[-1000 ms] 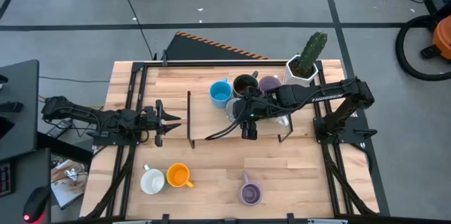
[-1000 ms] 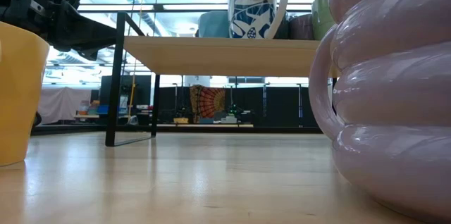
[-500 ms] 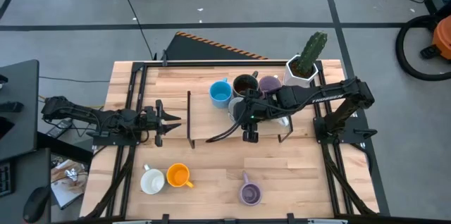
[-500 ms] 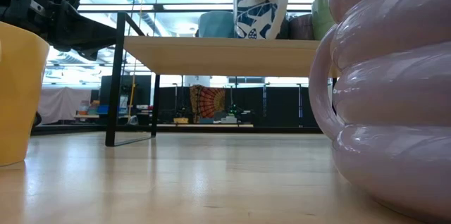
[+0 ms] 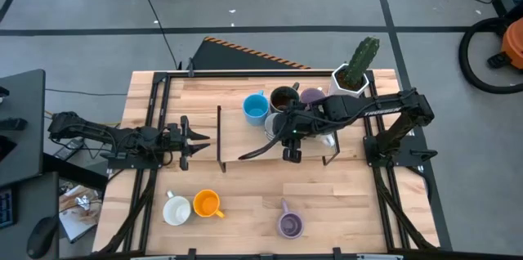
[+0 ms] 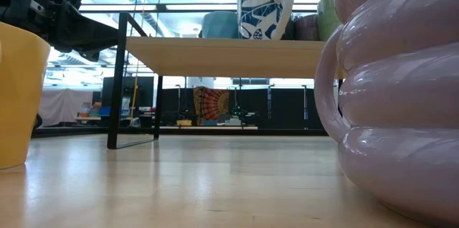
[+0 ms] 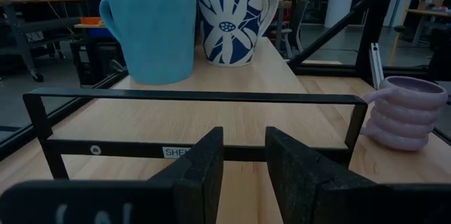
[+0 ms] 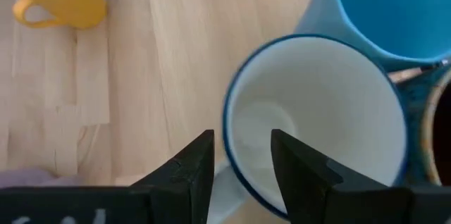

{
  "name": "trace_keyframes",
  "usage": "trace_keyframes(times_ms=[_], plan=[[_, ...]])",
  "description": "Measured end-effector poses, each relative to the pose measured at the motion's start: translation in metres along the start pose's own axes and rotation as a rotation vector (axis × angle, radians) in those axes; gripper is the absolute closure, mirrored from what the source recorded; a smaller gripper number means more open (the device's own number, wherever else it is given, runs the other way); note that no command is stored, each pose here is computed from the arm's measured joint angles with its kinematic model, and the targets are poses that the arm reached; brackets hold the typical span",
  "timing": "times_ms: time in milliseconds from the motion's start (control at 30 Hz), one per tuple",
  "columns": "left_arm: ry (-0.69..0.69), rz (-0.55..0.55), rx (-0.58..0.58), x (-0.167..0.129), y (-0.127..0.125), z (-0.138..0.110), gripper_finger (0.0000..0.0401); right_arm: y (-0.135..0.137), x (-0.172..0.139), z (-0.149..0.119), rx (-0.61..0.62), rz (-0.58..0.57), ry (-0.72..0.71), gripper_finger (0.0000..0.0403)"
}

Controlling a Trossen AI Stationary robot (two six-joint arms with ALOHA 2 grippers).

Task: Place coffee mugs
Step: Put the blue patterned mug on the shelf

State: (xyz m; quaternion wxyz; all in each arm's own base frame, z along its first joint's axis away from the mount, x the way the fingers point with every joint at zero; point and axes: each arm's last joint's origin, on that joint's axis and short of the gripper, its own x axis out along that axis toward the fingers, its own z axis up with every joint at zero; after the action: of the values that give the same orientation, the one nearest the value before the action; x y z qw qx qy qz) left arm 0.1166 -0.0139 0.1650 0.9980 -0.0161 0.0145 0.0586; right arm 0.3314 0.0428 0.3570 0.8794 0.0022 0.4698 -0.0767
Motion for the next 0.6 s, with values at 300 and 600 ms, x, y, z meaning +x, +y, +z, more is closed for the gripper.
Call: trace_keyframes(times_ms=[300, 600], plan=[[0.000, 0.000, 0.000, 0.000, 0.000, 0.000, 0.0289, 0.006, -0.004, 0.001, -0.014, -0.010, -0.034, 0.0255], [-0.003, 0.000, 0.016, 0.000, 0.000, 0.000, 0.0289, 0.020, -0.036, 0.000, 0.056, -0.116, -0.070, 0.0225]])
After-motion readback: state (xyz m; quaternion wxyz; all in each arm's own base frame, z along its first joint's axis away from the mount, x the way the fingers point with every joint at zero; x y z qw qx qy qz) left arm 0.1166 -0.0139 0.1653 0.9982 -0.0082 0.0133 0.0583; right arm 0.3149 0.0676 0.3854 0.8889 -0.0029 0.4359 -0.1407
